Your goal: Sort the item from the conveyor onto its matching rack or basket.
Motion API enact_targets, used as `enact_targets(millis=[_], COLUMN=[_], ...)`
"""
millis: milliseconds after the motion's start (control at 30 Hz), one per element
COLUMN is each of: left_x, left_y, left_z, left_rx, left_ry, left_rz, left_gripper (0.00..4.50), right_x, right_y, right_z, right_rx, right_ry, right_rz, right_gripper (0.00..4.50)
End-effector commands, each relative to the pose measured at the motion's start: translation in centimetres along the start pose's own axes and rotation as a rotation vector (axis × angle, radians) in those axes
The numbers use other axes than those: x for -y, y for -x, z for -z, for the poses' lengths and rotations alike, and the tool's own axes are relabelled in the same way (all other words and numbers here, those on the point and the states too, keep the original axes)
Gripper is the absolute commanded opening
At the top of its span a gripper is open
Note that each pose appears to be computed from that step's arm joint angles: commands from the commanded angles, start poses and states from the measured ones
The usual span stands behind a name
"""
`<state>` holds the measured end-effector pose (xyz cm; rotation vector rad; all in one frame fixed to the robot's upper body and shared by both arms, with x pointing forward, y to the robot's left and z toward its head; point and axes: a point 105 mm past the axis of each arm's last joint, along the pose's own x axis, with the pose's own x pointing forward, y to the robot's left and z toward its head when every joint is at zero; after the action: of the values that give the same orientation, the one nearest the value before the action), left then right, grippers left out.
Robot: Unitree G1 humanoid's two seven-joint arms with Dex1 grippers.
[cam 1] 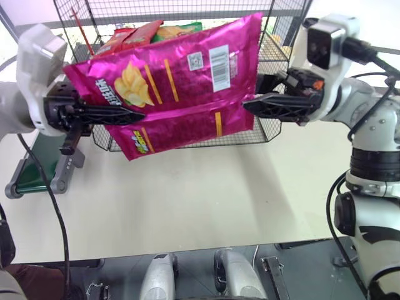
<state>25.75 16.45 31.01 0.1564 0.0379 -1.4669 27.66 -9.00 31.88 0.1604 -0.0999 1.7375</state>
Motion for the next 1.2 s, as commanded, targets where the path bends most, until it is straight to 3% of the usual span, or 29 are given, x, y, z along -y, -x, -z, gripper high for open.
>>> enact_targets(millis=[33, 100, 267, 500, 533, 733, 967, 1200], left_x=[0.2, 0.1, 0.0, -1.1, -1.2, -2.3, -3.0, -2.2], left_y=[-0.2, -0.3, -0.3, 0.3, 0.5, 2.0, 6.3, 5.5], left_z=[-0.7, -0.7, -0.9, -0.8, -0.8, -0.2, 2.2, 3.1], left_rx=[-0.009, -0.01, -0.004, 0.006, 0.008, 0.05, 0.071, 0.19], left_ry=[-0.055, -0.058, -0.064, -0.043, -0.035, -0.007, 0.043, 0.076], left_rz=[0.014, 0.018, 0.017, -0.063, -0.071, -0.177, -0.406, -0.481], left_gripper=[0.0, 0.0, 0.0, 0.0, 0.71, 3.25, 3.25, 3.25], right_x=[-0.4, 0.1, 0.3, 0.1, 0.2, 0.4, 0.3, -2.8], right_y=[-0.8, -1.0, -1.1, -0.6, -0.6, 0.0, 3.5, 8.7], right_z=[-0.2, -0.2, 0.4, 0.7, 0.7, -0.2, -3.0, -10.5], right_rx=[-0.005, -0.001, -0.018, -0.048, -0.048, -0.017, -0.013, -0.005], right_ry=[0.034, 0.036, 0.045, 0.05, 0.054, 0.096, 0.264, 0.681], right_rz=[-0.011, 0.014, 0.036, 0.048, 0.055, 0.113, 0.356, 0.79], right_gripper=[3.2, 2.6, 0.05, 0.05, 0.0, 0.0, 0.0, 0.0])
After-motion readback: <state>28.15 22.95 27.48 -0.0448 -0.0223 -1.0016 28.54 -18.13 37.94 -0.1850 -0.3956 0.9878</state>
